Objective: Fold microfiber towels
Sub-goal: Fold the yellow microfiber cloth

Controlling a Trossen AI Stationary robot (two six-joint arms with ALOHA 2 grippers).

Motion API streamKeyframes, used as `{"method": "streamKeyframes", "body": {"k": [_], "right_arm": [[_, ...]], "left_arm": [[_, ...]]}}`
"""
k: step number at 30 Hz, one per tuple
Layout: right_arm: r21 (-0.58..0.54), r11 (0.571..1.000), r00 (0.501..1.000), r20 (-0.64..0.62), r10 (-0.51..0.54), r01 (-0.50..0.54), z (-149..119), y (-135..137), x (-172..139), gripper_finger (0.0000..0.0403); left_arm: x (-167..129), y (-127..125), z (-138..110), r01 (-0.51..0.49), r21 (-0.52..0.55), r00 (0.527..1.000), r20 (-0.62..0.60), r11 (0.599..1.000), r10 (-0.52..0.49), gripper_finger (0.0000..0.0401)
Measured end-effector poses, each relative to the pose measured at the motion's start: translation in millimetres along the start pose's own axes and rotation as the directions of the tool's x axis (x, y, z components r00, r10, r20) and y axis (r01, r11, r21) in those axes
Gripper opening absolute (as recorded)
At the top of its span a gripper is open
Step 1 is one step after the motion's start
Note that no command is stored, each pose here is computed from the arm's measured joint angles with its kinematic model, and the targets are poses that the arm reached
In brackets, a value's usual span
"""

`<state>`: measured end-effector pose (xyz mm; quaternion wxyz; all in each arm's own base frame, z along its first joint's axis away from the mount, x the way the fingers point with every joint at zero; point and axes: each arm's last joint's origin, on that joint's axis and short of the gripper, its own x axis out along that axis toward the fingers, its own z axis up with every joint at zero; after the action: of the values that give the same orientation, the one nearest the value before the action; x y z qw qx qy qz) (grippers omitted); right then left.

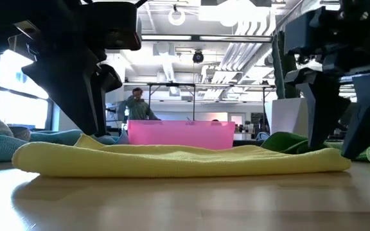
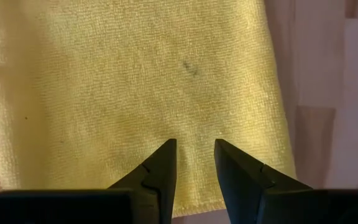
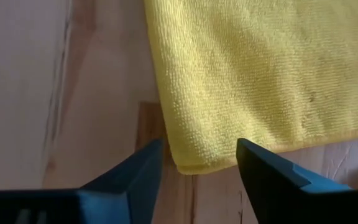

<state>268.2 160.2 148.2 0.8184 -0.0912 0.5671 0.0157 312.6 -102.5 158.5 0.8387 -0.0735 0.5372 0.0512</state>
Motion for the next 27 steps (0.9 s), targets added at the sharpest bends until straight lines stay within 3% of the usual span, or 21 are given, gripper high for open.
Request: {"method": "streamKeyframes", "body": {"k": [7,13,27], "right_arm": [[-0.051,0.999,0.999,-0.037,-0.01,0.008,-2,2,12,0.0215],[-0.053,0.998,0.999,-0.037,-0.021,0.019,-3,3,13,0.0195],[-0.051,0.999,0.998,-0.064,-0.015,0.011,-5,2,13,0.0043]], "left_arm": [[0,-3,-1,0.006,-0.006,1.0,0.001,1.0,-0.006,0.0099],[-1,-5,0,0.018,-0.005,1.0,0.015,1.0,-0.018,0.0099],[-1,-6,1,0.023,-0.005,0.999,0.026,1.0,-0.023,0.0099]]}}
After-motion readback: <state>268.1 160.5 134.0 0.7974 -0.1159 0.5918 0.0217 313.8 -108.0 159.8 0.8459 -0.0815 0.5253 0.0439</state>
